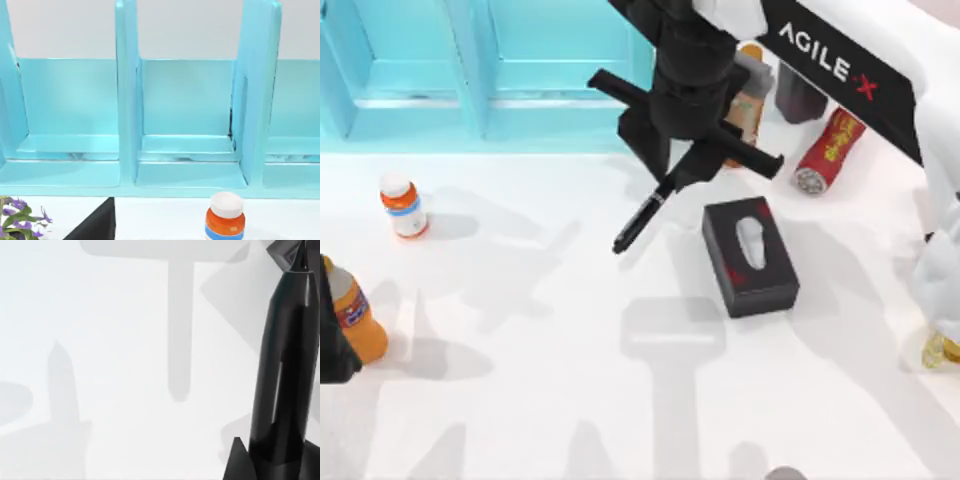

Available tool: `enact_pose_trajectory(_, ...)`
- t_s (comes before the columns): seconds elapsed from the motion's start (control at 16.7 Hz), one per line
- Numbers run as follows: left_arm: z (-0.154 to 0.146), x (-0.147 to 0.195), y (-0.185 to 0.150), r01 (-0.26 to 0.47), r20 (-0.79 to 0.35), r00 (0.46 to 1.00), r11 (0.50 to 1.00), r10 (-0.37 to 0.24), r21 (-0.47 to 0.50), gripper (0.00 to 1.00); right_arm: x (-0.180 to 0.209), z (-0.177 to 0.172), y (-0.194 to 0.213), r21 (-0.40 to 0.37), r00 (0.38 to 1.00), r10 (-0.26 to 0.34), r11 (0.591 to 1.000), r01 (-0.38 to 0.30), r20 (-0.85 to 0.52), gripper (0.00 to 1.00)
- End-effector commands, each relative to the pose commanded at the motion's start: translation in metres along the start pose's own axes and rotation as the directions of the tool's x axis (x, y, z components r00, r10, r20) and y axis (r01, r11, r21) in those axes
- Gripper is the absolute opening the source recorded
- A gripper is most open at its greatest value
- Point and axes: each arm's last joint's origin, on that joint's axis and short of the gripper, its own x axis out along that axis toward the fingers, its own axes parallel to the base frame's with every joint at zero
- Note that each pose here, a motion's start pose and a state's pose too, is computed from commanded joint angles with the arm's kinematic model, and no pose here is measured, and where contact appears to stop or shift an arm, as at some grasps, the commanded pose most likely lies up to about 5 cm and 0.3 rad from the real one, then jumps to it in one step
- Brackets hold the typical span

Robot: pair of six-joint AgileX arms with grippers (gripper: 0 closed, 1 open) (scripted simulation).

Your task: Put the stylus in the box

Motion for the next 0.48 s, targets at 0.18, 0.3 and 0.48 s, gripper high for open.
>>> enact_pose_trajectory(0.18, 0.000, 0.000, 0.000, 0.000, 0.000, 1.000, 1.000, 0.000, 0.000, 1.00, -0.009, 0.074, -0.048, 0.138, 1.000, -0.013, 0.990, 0.010, 0.015, 0.00)
enact_pose_trajectory(0.3, 0.000, 0.000, 0.000, 0.000, 0.000, 1.000, 1.000, 0.000, 0.000, 1.00, -0.014, 0.130, -0.101, 0.266, 0.999, -0.030, 0.964, 0.024, 0.021, 0.00)
enact_pose_trajectory(0.48, 0.000, 0.000, 0.000, 0.000, 0.000, 1.000, 1.000, 0.000, 0.000, 1.00, -0.023, 0.197, -0.205, 0.473, 0.998, -0.063, 0.880, 0.047, 0.017, 0.00)
